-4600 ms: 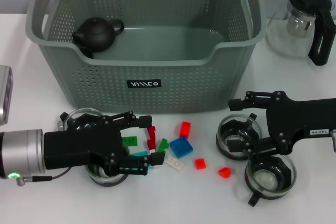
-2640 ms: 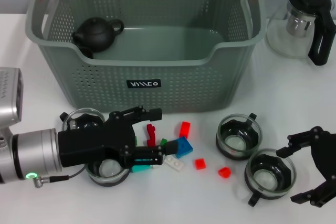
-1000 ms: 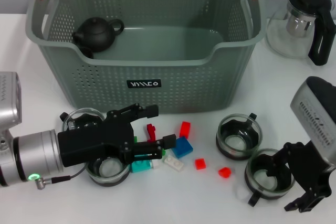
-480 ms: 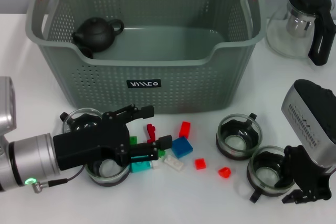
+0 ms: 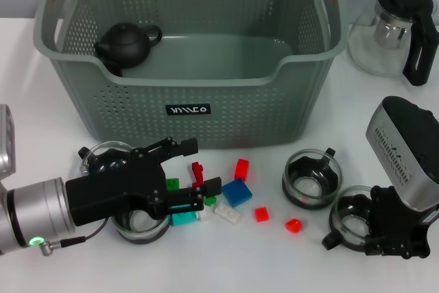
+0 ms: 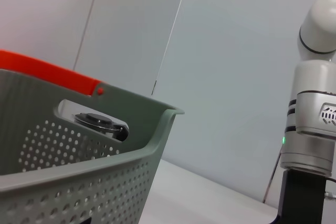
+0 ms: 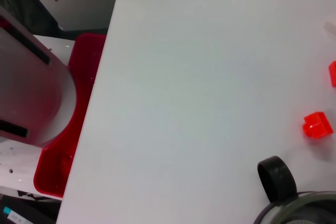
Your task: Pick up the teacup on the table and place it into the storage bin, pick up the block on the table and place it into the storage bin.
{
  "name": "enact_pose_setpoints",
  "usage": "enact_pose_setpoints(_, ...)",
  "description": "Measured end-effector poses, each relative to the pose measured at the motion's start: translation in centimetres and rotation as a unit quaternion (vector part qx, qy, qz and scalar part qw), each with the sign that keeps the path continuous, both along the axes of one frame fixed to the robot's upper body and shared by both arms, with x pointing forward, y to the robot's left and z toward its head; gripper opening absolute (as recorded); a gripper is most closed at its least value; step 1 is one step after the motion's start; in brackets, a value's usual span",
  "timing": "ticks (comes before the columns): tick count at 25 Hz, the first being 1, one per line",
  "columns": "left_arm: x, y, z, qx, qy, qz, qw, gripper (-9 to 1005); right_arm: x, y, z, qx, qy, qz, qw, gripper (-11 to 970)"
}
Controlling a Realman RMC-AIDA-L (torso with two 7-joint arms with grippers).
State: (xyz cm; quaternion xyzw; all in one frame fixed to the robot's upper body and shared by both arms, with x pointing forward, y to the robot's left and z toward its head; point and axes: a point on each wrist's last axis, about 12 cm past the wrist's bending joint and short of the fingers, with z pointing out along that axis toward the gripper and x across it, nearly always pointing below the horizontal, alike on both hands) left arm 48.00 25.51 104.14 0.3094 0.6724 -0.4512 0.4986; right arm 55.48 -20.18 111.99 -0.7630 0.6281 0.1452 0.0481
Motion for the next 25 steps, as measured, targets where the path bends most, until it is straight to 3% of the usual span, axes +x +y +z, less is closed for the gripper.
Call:
enact_pose_setpoints(2,0.0,0.0,0.0,0.000,0.000,0.000,1.000,916,-0.1,0.0,0.0,0.000,0.003,0.003,1.000,56)
enact_pose_setpoints(7,-0.1,0.0,0.0,-0.002,0.000,-0.001,1.000,916,-0.8,0.3,1.0,0.016,0.032,0.013,0.999,55)
enact_pose_setpoints(16,-1.1,1.1,0.0,-0.007,0.003,-0.002,1.000,916,-0.8,0.4,6.1,0.069,0.019,-0.017,0.997,55)
enact_pose_setpoints(25,-2.1,2.8,-0.2,0.004,0.000,0.004,1.000,916,-0.1,3.1,9.7,0.144,-0.007,-0.028,0.989,54)
